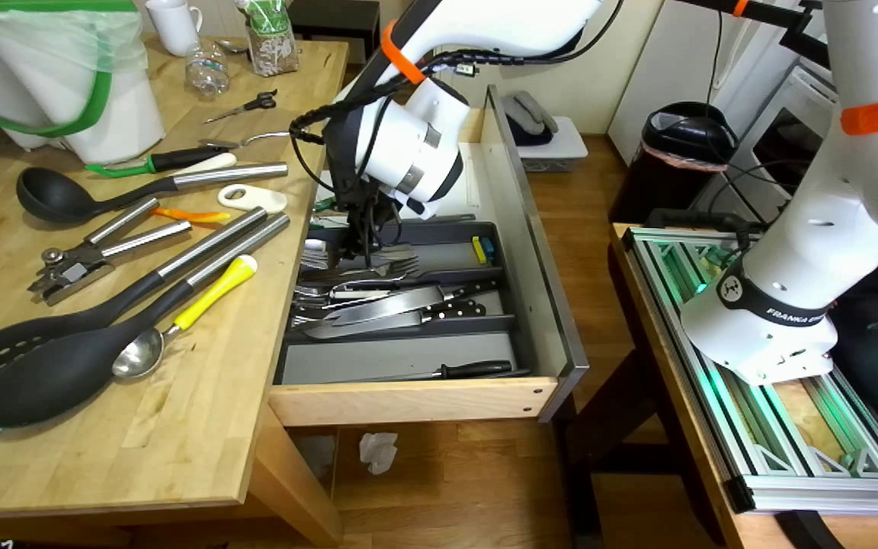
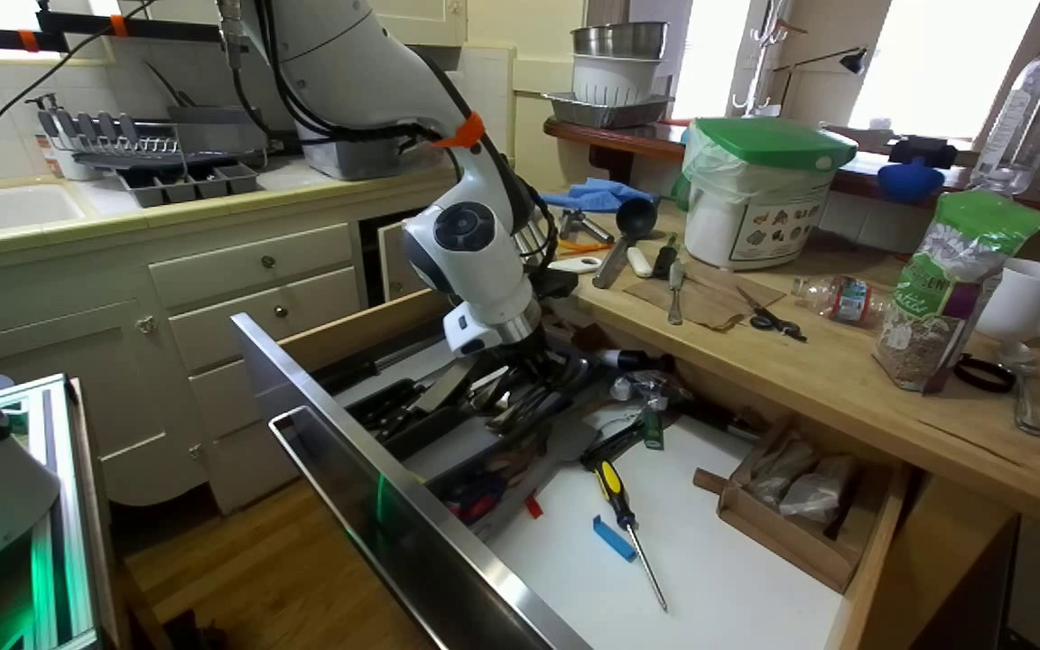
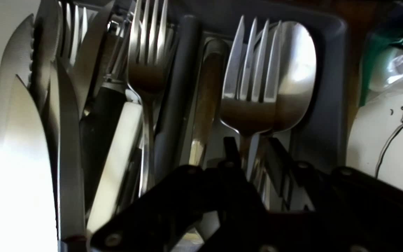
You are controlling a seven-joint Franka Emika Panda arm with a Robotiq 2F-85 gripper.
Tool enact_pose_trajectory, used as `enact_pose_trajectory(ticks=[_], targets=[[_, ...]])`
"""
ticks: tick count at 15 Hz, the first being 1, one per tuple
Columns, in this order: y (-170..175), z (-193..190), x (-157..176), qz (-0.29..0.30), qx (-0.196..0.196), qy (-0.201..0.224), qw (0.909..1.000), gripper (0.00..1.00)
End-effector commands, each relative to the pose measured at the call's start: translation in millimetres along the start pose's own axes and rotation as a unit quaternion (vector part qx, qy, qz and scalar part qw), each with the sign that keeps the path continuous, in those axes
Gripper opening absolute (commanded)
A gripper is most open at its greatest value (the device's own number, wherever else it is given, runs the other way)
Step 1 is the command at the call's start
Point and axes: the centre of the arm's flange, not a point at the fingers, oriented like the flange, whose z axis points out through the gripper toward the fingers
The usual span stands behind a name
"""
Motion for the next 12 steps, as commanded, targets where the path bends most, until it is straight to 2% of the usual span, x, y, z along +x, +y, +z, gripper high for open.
enact_pose_trajectory(ticks=[1,12], targets=[[0.2,8.6,2.2,0.01,-0.01,-0.01,0.9999,0.29],[4.5,13.0,4.2,0.026,-0.016,-0.005,0.9995,0.22]])
